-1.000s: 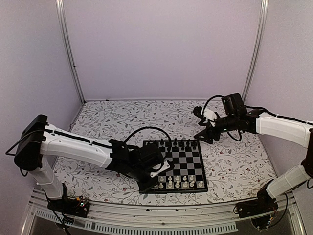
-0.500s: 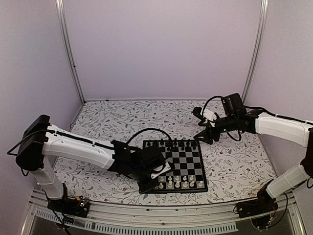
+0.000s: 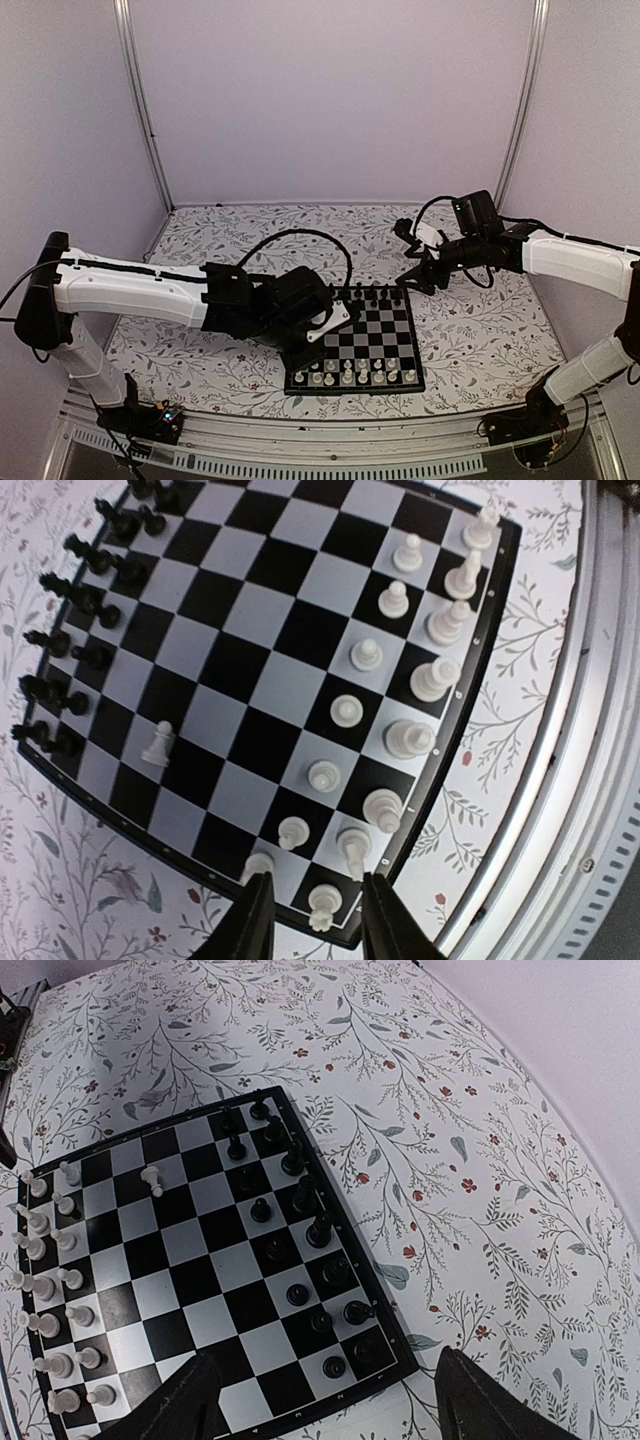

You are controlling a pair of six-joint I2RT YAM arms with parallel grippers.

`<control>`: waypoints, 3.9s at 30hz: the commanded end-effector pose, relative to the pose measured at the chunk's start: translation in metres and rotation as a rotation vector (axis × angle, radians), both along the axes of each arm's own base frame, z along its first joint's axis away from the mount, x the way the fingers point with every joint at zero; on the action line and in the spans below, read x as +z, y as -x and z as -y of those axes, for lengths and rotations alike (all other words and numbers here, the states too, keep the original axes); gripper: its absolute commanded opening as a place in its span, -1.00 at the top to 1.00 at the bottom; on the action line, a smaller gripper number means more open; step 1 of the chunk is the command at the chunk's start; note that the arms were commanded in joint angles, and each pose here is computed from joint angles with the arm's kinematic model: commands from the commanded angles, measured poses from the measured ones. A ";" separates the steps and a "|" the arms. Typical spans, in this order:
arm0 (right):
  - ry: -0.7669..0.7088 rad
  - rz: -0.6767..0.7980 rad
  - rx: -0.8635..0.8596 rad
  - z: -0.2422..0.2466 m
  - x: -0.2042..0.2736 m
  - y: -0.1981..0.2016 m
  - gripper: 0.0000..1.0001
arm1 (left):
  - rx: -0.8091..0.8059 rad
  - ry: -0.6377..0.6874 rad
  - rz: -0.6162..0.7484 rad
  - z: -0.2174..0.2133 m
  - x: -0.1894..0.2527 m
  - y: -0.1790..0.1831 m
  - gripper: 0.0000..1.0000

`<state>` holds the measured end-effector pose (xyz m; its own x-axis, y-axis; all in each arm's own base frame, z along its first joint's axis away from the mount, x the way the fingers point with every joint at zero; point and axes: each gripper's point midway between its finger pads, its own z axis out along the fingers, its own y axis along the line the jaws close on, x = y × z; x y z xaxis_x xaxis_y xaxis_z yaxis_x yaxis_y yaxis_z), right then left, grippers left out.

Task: Set up the chess pieces on the board
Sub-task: Place the chess piece on the chessboard, then pick up the chess piece from the chessboard.

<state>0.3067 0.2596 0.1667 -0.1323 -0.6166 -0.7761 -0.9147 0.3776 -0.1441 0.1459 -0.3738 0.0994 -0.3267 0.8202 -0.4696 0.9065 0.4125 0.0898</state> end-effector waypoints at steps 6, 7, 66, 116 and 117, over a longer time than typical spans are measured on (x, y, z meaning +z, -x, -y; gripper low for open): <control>0.006 0.014 0.004 0.003 0.001 0.001 -0.54 | 0.117 0.050 0.047 -0.007 0.022 -0.068 0.20; 0.005 0.016 0.003 0.004 0.002 0.001 -0.54 | 0.114 0.040 0.044 -0.005 0.017 -0.070 0.19; 0.036 -0.030 0.052 0.001 -0.011 0.008 -0.54 | -0.088 -0.021 -0.101 0.001 -0.052 -0.125 0.20; -0.192 -0.027 -0.005 -0.010 0.108 -0.005 -0.98 | -0.171 0.404 0.135 0.073 0.115 -0.119 0.77; -0.219 -0.051 0.022 -0.014 0.114 0.000 -0.98 | -0.175 0.430 0.153 0.075 0.122 -0.121 0.77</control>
